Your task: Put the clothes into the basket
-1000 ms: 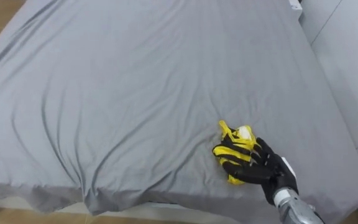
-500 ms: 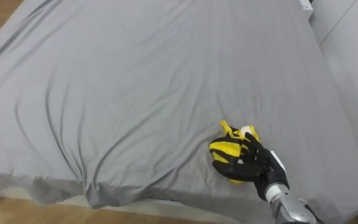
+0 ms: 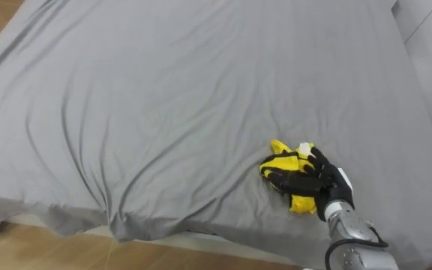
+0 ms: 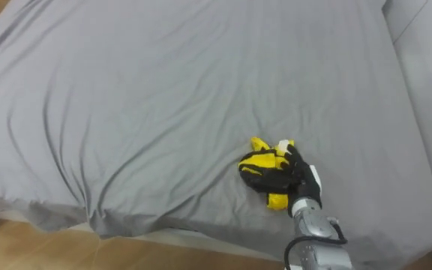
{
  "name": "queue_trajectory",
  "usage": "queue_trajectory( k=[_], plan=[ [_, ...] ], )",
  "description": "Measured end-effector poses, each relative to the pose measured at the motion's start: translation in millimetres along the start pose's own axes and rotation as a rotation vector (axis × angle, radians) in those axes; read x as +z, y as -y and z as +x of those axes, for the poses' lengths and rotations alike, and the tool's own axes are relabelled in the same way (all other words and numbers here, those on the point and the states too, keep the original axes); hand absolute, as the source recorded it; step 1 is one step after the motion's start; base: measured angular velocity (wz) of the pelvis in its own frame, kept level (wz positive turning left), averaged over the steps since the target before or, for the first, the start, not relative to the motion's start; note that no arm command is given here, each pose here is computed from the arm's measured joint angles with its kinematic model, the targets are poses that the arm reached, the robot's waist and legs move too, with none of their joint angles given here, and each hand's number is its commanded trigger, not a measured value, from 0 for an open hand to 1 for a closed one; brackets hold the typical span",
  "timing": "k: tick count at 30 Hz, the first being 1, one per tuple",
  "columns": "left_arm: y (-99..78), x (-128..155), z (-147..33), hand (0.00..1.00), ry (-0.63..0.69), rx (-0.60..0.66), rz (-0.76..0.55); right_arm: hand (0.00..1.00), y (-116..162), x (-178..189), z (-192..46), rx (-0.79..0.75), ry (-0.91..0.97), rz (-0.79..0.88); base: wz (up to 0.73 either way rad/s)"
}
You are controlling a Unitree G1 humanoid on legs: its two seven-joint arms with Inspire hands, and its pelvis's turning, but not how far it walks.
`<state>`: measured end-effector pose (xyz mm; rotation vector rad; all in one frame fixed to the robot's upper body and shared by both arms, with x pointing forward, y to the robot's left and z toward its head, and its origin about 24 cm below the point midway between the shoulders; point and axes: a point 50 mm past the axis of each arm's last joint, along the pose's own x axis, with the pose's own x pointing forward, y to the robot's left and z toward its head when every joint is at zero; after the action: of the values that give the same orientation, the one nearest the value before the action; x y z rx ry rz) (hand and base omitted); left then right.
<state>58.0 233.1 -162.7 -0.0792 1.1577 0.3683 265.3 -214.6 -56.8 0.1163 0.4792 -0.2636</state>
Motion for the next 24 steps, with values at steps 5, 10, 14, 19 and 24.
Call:
queue_trajectory(
  k=[5,10,14,19,24],
  plan=[
    [0.2,0,0.0,0.0,-0.005,0.0,0.0,0.0,8,2,1,-0.056,0.001,-0.016,0.04],
    [1.3,4,1.2,0.0,0.0,-0.003,0.003,0.0,8,11,6,-0.072,0.018,-0.035,0.0],
    [2.9,5,1.7,0.0,0.005,-0.008,0.012,0.0,13,14,7,-0.082,0.026,-0.072,-0.01],
    [2.4,8,1.9,0.0,0.019,-0.007,0.012,0.0,15,14,7,-0.09,0.03,-0.087,0.0],
    [1.0,9,2.0,0.0,0.018,-0.011,0.017,0.0,12,17,7,-0.083,0.056,-0.175,0.0]
  ],
)
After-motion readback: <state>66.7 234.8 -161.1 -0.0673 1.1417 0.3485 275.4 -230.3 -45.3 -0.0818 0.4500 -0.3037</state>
